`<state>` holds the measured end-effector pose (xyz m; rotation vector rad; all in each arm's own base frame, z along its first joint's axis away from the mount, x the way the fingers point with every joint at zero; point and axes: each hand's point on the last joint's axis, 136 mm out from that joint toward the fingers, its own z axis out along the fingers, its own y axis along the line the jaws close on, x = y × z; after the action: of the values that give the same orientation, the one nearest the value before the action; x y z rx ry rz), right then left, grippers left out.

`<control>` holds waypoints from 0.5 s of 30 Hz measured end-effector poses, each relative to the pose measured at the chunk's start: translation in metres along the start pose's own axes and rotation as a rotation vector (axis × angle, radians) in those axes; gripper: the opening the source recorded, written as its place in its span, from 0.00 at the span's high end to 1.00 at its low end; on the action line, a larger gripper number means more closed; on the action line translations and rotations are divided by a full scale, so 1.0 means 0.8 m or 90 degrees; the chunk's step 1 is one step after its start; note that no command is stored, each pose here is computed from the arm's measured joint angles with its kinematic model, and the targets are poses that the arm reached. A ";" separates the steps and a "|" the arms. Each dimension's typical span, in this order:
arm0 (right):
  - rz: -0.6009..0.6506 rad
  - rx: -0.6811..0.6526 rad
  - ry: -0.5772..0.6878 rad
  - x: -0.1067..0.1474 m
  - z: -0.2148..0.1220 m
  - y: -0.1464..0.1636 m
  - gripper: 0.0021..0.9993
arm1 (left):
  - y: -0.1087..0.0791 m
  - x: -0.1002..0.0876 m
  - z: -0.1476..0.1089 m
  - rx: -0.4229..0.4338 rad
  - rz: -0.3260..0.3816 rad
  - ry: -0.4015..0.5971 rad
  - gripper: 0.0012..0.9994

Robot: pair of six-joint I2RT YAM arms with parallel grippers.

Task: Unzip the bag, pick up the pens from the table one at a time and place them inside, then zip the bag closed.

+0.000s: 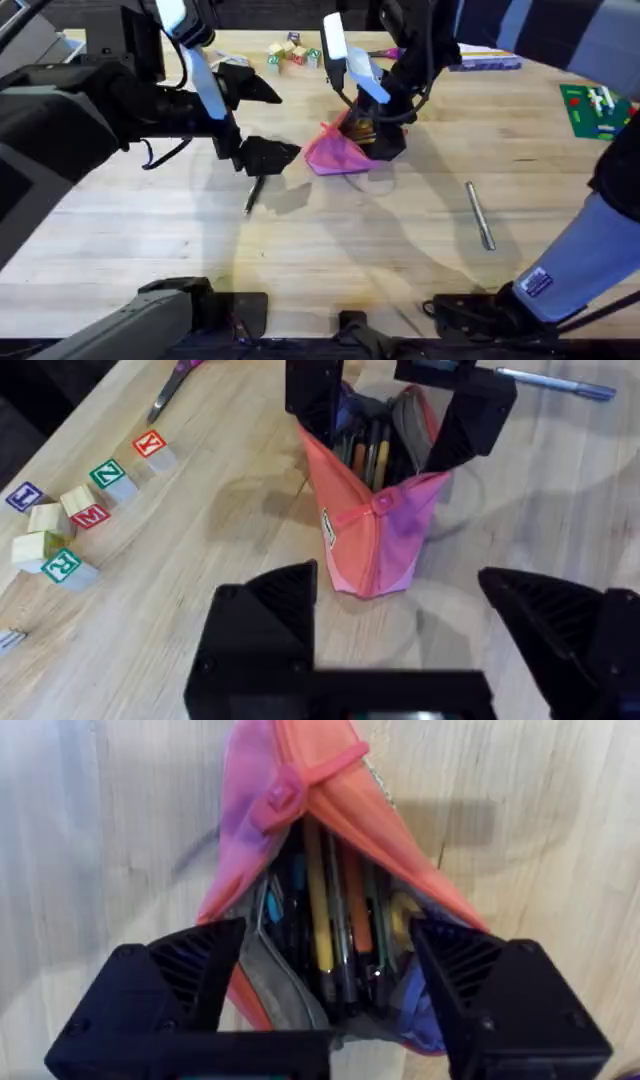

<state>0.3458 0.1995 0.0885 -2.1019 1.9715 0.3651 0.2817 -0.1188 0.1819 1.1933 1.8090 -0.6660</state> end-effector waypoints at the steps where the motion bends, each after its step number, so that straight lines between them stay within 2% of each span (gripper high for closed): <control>1: 0.001 -0.002 0.001 0.000 0.000 0.001 0.00 | 0.000 0.000 0.000 0.000 0.000 0.000 0.01; 7: 0.015 0.006 0.000 -0.003 -0.016 0.006 0.00 | 0.000 0.000 0.000 0.000 0.000 0.000 0.01; 15: 0.014 0.057 -0.019 -0.018 -0.069 0.018 0.00 | 0.000 0.000 0.000 0.000 0.000 0.000 0.01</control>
<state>0.3321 0.1931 0.1456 -2.0096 1.9591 0.3037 0.2817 -0.1188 0.1818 1.1933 1.8092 -0.6658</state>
